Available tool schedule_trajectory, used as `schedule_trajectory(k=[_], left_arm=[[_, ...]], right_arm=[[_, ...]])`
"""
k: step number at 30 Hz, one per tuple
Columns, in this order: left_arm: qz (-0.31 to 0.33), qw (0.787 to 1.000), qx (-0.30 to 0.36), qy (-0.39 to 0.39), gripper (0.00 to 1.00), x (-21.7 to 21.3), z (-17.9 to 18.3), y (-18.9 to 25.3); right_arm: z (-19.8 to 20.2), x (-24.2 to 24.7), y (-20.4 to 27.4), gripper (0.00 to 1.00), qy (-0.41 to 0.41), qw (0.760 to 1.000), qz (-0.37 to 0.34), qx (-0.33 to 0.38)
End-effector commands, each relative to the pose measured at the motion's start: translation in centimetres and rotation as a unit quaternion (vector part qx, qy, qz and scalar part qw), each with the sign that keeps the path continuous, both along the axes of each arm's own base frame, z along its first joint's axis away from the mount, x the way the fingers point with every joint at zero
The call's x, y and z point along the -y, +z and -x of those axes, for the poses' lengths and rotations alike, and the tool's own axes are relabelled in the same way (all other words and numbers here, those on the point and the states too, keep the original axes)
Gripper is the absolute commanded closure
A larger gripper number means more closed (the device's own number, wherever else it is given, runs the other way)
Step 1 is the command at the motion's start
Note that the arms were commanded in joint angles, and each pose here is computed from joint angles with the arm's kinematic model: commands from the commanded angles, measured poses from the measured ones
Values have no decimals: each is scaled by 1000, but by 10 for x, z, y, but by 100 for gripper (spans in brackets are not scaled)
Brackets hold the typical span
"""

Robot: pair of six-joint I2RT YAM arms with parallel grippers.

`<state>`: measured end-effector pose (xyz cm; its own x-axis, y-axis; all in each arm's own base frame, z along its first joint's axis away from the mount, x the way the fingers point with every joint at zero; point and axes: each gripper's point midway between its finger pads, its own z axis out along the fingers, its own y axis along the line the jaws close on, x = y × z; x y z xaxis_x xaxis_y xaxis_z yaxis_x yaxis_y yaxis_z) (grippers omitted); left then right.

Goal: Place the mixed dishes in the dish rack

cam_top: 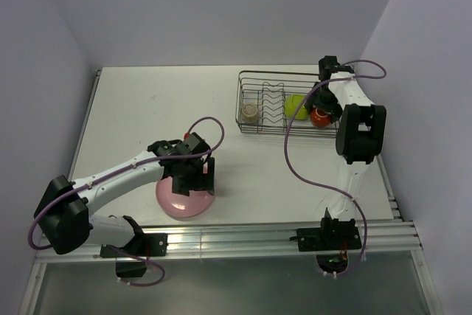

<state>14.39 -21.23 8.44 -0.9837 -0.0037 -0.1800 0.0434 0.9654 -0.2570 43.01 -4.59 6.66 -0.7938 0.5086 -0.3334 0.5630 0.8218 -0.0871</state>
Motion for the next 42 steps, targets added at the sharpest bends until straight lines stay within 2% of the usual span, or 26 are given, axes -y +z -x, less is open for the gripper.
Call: schedule_trajectory(k=[1, 13, 23, 29, 30, 34, 36, 42], left_arm=[[-6, 1000, 6, 10, 12, 1, 0, 3], [-6, 1000, 9, 15, 12, 0, 4, 4], [-8, 1000, 6, 8, 12, 1, 8, -2], [-19, 1000, -1, 6, 12, -3, 13, -10], [-21, 1000, -2, 6, 12, -4, 14, -11], [-23, 1000, -7, 13, 13, -6, 16, -15], [-25, 1000, -9, 13, 13, -6, 17, -18], [-50, 999, 3, 7, 13, -8, 12, -26]], right_arm=[[-2, 4, -9, 100, 6, 1000, 13, -7], [18, 1, -9, 100, 9, 1000, 9, 4], [34, -2, -16, 86, 12, 1000, 13, -15], [33, -2, -17, 65, 14, 1000, 12, -16], [33, -2, -17, 55, 15, 1000, 12, -17], [31, -3, -13, 32, 14, 1000, 11, -9], [30, -4, -11, 25, 15, 1000, 11, -7], [29, -3, -8, 13, 19, 1000, 14, -3]])
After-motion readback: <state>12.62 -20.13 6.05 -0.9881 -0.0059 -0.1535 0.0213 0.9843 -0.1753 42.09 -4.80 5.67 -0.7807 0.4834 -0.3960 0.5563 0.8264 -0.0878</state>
